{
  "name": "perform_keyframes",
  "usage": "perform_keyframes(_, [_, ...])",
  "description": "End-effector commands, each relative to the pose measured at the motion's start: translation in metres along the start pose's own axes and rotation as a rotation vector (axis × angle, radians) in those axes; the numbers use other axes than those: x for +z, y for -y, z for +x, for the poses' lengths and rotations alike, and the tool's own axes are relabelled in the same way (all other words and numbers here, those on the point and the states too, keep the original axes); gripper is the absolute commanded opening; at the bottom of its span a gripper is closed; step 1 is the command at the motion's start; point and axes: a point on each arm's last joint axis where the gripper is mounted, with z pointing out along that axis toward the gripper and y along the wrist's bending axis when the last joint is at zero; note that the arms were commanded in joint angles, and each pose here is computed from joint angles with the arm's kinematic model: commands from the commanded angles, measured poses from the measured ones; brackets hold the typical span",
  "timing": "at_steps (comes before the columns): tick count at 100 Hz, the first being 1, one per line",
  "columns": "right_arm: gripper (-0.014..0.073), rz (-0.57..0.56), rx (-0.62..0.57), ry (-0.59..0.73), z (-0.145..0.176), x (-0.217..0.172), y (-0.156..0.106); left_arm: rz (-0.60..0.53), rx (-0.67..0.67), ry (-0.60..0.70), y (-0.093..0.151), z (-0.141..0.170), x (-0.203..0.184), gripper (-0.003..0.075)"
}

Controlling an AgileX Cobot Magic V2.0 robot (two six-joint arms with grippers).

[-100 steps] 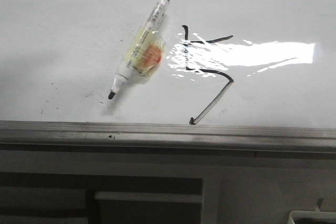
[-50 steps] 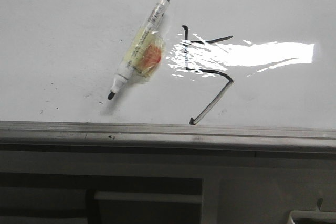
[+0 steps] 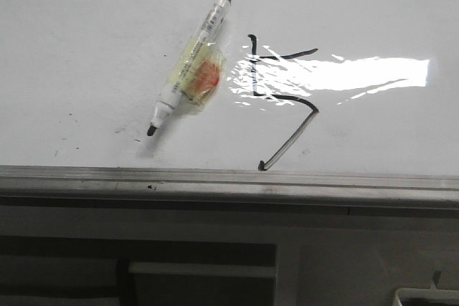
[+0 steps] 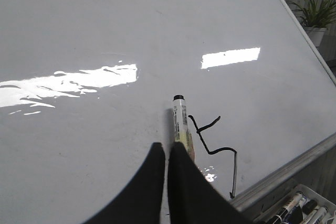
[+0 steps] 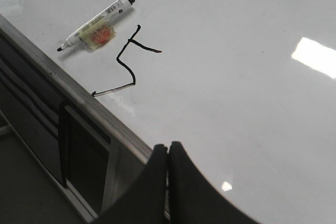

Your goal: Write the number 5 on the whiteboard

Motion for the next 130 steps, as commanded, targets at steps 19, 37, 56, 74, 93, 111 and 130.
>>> perform_keyframes(19, [-0.0043,0.028,-0.008,0.064,-0.011,-0.001,0.003,-0.029,-0.002,0.055,-0.002,-0.012,0.001,-0.002])
perform_keyframes(37, [-0.0043,0.028,-0.008,0.064,-0.011,-0.001,0.003,-0.029,-0.002,0.055,-0.002,-0.012,0.001,-0.002])
perform_keyframes(56, [-0.0043,0.028,-0.008,0.064,-0.011,-0.001,0.003,-0.136,0.081,0.11,-0.013,0.006,-0.009,-0.002])
perform_keyframes(74, [-0.0043,0.028,-0.008,0.064,-0.011,-0.001,0.003,-0.223,0.219,0.151,-0.02,0.026,-0.023,-0.002])
perform_keyframes(93, [-0.0043,0.028,-0.008,0.064,-0.011,-0.001,0.003,-0.347,0.14,0.144,-0.026,0.047,-0.035,-0.002])
perform_keyframes(111, [-0.0043,0.028,-0.008,0.064,-0.011,-0.001,0.003,-0.485,0.051,-0.009,-0.031,0.063,-0.042,-0.002])
perform_keyframes(130, [-0.0043,0.028,-0.008,0.064,-0.011,-0.001,0.003,-0.594,-0.023,-0.111,-0.033,0.076,-0.05,-0.002])
